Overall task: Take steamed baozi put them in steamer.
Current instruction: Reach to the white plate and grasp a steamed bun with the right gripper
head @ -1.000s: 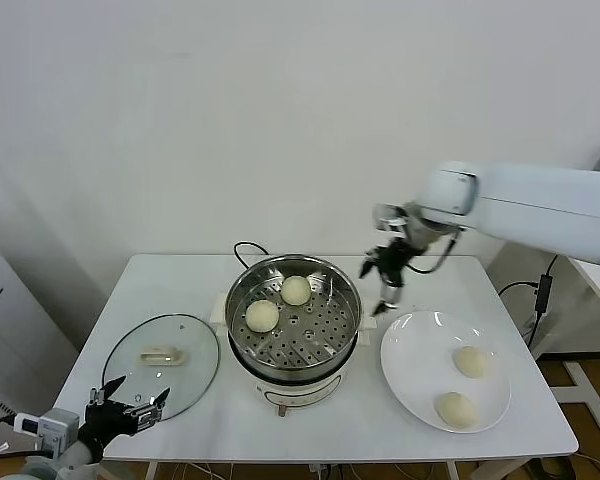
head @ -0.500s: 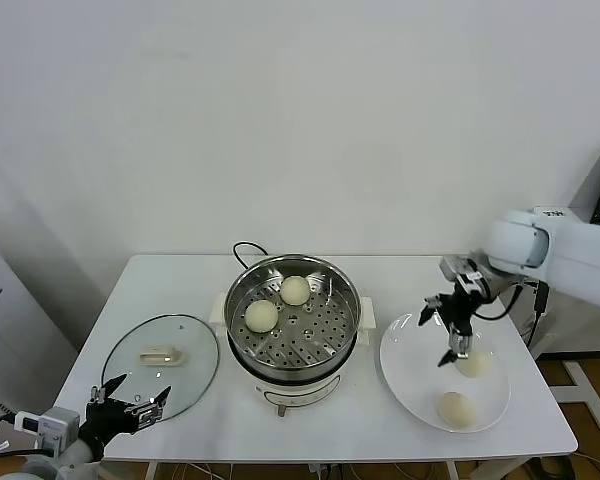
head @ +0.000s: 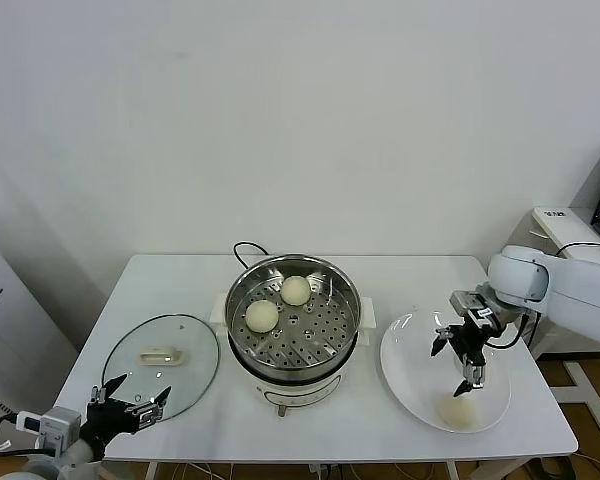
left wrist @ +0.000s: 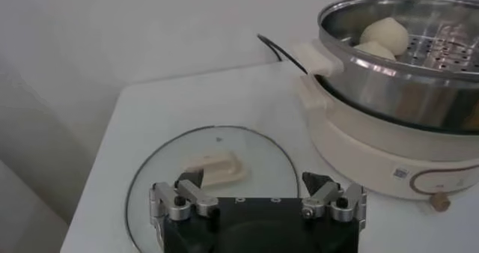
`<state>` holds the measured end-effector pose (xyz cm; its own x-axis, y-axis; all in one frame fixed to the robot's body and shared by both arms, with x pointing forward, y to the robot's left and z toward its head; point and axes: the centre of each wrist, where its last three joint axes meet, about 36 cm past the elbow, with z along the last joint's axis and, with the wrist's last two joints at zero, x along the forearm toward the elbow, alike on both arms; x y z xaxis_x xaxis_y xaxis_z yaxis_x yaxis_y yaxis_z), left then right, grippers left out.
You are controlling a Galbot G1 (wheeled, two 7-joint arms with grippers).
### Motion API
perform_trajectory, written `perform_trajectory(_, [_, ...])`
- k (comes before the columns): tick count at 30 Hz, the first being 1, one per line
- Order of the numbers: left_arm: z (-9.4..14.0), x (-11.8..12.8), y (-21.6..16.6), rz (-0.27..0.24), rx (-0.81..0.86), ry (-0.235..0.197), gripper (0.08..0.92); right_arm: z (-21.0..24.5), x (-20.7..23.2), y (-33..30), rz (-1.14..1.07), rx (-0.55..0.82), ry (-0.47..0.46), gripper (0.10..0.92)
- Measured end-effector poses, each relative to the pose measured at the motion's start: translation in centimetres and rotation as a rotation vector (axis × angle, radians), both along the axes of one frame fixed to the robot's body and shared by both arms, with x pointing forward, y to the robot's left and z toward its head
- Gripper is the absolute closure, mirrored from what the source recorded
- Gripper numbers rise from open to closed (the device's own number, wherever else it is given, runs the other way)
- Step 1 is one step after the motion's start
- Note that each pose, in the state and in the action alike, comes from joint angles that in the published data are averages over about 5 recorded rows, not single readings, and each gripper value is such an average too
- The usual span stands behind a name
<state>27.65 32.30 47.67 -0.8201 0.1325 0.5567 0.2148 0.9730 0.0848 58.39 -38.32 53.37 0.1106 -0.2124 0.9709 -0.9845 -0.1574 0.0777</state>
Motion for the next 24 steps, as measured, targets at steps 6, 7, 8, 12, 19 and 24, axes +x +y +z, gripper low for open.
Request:
perform_trajectory(6, [-0.1,0.0,0.0,0.000,0.002,0.001,0.177,-2.0,-0.3,-0.8,0.003,-0.016,0.018,0.200])
perform_trajectory(7, [-0.1,0.0,0.0,0.000,0.003,0.001,0.177,-2.3,-0.4,-0.9,0.003,-0.018,0.022,0.200])
perform_trajectory(8, [-0.1,0.0,0.0,0.000,0.004,0.001,0.177,-2.6,-0.4,-1.0,0.003,-0.020,0.026,0.200])
perform_trajectory(12, [-0.1,0.0,0.0,-0.001,0.008,0.001,0.177,-3.9,-0.7,-1.3,0.003,-0.028,0.046,0.200])
perform_trajectory(19, [-0.2,0.0,0.0,-0.002,0.013,0.003,0.177,-6.2,-1.2,-1.7,0.008,-0.037,0.079,0.200])
perform_trajectory(24, [-0.5,0.0,0.0,-0.001,0.016,0.009,0.177,-7.2,-1.4,-1.9,0.001,-0.039,0.087,0.230])
